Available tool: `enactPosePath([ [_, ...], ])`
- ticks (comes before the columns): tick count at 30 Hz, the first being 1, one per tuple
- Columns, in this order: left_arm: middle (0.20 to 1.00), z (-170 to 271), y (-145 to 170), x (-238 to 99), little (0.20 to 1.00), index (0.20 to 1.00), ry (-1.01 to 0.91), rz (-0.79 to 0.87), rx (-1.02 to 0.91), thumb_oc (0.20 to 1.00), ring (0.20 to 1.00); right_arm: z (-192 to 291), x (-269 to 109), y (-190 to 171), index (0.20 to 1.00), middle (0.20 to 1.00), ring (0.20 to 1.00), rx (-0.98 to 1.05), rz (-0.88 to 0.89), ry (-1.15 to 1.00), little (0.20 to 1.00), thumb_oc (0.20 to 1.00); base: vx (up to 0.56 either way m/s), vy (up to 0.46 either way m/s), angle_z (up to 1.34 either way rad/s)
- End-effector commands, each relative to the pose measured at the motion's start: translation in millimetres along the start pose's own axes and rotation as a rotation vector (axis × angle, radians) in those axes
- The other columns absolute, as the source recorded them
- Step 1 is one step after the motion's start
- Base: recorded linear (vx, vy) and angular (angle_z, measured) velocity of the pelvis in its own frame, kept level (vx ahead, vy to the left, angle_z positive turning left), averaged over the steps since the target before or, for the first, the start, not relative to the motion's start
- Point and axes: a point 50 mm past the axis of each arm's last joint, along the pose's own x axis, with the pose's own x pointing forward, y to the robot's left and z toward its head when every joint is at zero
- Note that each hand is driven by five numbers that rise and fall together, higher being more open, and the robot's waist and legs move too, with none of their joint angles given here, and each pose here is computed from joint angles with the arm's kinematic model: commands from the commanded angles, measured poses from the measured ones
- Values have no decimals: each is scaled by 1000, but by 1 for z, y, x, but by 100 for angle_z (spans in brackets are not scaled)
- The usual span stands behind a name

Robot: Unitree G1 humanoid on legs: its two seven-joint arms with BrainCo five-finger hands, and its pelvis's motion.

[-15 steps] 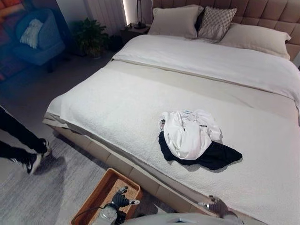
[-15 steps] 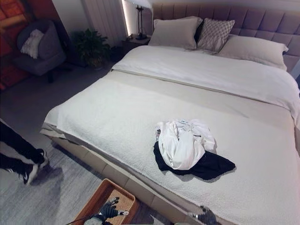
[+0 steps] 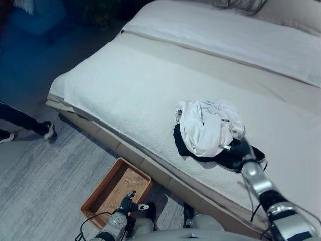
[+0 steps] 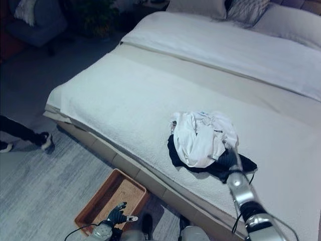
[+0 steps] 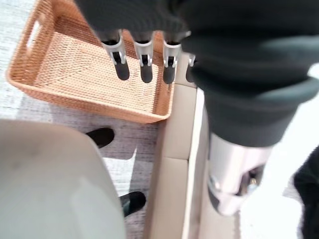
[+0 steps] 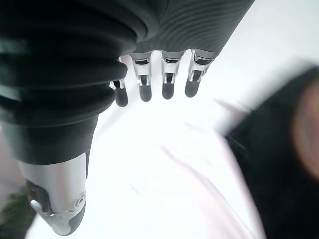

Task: Pick up clothes into the bucket

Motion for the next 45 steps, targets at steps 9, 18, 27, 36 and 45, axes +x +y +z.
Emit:
enactPosePath([
  [9,1000,36,-1,6,1000,1000,-137,53,-45,1000,1000,67,47,-42,1000,1000,1000,-171,-253,-165,1000,1000,-42,22,0],
  [18,1000,76,2,9,1000,1000,-273,58,-54,1000,1000,92,73,-70,1000,1000,1000,-258,-271,-114,1000,1000,-51,-4,9],
  [27,1000,100,6,12,1000,1000,-321,43,-77,1000,1000,111,87,-96,200,200,200,-367,-178,-55,200,200,-16,-22,11],
  [36,1000,91,4,12,1000,1000,-293,31,-38,1000,1000,159,90,-118,200,200,200,-338,-252,-216,200,200,-2,-3,2],
  [45,1000,112,25,5,1000,1000,-435,85,-44,1000,1000,243,59,-150,200,200,200,-253,-445,-631,200,200,18,31,-12],
])
